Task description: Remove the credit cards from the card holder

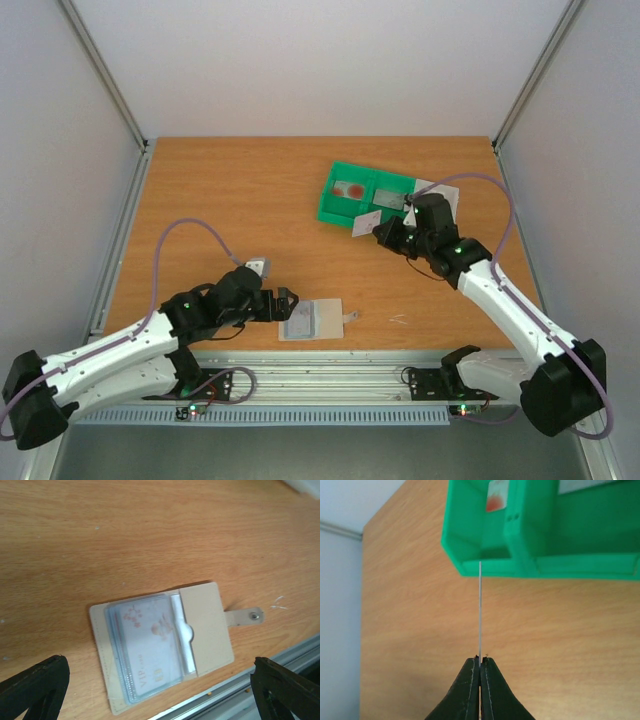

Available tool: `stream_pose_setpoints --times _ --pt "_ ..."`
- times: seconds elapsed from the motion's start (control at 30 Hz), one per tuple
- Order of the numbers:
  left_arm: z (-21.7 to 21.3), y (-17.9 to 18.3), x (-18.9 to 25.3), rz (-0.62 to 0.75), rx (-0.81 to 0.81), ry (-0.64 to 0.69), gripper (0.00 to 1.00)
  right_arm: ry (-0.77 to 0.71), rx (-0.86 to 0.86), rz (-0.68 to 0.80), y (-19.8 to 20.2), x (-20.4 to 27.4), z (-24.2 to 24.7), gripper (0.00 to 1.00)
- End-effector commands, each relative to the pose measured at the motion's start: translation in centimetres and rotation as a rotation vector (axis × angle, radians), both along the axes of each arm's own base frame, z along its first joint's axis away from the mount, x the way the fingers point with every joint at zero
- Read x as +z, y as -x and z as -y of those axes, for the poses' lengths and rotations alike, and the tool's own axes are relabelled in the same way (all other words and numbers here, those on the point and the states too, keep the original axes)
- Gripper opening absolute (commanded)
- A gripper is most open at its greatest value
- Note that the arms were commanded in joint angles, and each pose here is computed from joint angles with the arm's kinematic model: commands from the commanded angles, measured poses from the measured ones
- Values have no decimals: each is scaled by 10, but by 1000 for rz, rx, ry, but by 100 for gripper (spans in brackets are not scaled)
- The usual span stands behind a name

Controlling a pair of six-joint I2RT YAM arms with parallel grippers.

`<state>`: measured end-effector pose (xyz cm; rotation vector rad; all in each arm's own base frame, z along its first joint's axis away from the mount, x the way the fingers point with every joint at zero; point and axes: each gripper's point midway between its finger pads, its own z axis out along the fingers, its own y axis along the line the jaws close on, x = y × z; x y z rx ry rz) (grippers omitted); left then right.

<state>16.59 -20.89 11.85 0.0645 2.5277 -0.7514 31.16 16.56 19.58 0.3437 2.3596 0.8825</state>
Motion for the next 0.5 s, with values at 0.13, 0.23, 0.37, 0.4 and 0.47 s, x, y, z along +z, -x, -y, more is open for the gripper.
stream_pose_setpoints --times 0.13,0.23,0.37,0.4,0.47 --pt "4 -9 1 44 3 -5 99 117 -132 45 -55 5 54 1" --pt "3 -10 -4 38 8 -22 99 130 -175 23 -71 -3 70 1" --pt "-3 -14 -9 39 21 -72 99 130 -195 -2 -95 -12 83 1" --pt "-5 -15 -11 38 31 -94 99 128 -195 -10 -101 -14 85 1" --pt "-8 -17 -16 34 36 -125 99 123 -187 -12 -111 -19 86 1"
